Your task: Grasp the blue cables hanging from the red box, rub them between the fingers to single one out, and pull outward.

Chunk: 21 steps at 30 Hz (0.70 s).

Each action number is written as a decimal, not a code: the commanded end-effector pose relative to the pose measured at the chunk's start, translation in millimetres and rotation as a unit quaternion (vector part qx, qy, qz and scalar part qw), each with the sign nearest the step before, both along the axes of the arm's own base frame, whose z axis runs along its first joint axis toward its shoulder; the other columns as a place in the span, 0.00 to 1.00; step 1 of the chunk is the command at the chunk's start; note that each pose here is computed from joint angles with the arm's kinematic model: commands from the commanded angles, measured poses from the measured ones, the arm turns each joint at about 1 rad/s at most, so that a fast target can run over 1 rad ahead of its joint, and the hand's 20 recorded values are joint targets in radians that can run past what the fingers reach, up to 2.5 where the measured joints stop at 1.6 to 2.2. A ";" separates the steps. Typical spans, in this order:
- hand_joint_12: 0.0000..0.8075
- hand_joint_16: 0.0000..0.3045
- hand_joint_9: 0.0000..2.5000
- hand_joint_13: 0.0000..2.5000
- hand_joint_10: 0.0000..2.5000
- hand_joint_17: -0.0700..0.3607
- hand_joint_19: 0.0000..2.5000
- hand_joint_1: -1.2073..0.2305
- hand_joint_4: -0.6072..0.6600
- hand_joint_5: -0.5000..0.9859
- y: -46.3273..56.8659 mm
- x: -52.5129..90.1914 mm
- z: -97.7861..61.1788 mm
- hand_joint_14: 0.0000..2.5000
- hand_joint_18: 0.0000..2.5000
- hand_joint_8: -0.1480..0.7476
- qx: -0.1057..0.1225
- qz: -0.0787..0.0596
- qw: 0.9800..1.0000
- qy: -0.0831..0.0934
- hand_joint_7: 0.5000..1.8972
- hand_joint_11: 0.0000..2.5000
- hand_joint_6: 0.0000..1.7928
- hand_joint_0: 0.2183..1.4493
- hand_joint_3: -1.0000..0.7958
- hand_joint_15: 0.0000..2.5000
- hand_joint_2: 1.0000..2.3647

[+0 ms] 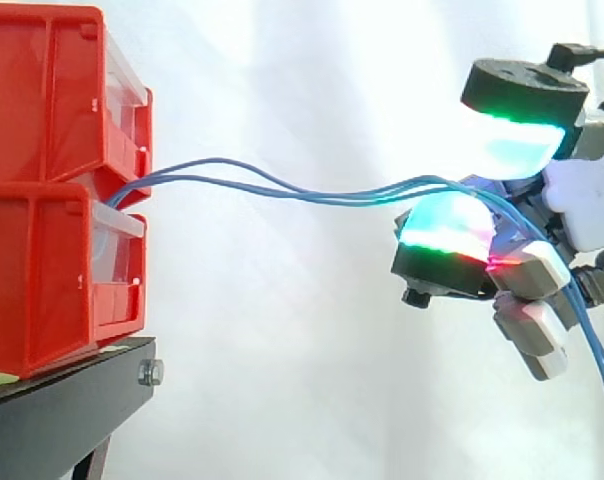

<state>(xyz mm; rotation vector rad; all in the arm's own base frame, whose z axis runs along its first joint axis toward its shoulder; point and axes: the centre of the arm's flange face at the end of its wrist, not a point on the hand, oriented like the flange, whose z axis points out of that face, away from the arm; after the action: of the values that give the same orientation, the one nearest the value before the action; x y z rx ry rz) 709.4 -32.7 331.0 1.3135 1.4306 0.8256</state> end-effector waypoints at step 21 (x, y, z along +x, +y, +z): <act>0.42 0.18 0.50 0.41 0.01 0.44 0.26 0.37 0.55 0.25 -2.6 2.1 15.1 0.01 0.31 0.47 0.007 -0.004 1.000 -0.005 0.42 0.26 0.44 0.30 0.45 0.26 0.01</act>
<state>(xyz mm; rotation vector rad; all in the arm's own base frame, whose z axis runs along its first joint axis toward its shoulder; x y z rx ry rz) 711.9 -33.9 342.3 1.3184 1.4106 0.8423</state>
